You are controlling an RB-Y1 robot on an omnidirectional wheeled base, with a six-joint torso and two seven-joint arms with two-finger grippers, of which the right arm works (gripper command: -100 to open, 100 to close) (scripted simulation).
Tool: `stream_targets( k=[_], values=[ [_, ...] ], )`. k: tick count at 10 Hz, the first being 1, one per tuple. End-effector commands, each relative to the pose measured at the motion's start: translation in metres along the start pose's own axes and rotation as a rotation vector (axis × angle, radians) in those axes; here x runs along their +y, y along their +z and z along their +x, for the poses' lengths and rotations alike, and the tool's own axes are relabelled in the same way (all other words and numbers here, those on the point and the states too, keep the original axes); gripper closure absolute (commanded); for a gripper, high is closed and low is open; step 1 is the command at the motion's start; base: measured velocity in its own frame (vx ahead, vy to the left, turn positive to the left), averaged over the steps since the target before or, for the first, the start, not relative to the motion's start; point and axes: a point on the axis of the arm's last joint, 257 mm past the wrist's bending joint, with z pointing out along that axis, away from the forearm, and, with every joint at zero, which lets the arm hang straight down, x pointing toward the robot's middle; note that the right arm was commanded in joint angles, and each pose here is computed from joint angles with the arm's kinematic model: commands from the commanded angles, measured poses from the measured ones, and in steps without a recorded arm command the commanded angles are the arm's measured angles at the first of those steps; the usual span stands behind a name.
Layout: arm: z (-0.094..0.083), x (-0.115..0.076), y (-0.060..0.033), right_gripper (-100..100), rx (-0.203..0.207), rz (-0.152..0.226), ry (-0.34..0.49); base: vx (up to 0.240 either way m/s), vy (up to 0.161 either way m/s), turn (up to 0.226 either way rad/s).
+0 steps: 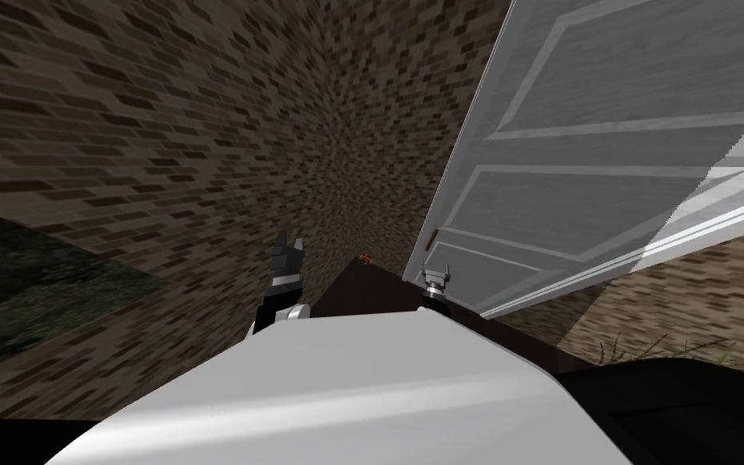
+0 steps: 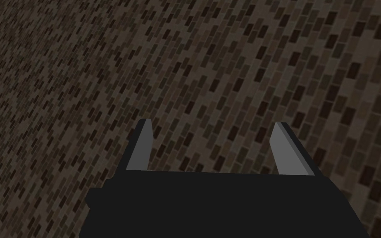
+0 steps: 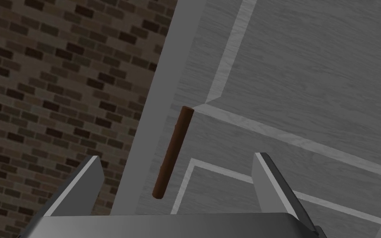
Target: Pull the door open
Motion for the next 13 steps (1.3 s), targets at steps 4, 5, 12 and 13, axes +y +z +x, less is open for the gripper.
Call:
stream_targets(
  k=[4,5,12,13],
  values=[
    [-0.034,0.008,-0.0061,-100,-0.07,-0.028,0.074,0.056,-0.061,0.096],
    [-0.043,0.01,-0.0081,-100,-0.088,-0.037,0.093,0.066,-0.073,0.172],
    [-0.097,0.028,-0.0235,-100,-0.2,-0.109,0.204,0.068,-0.078,0.116],
    [-0.11,0.033,-0.0282,-100,-0.226,-0.13,0.229,0.087,-0.103,0.195]
  ],
)
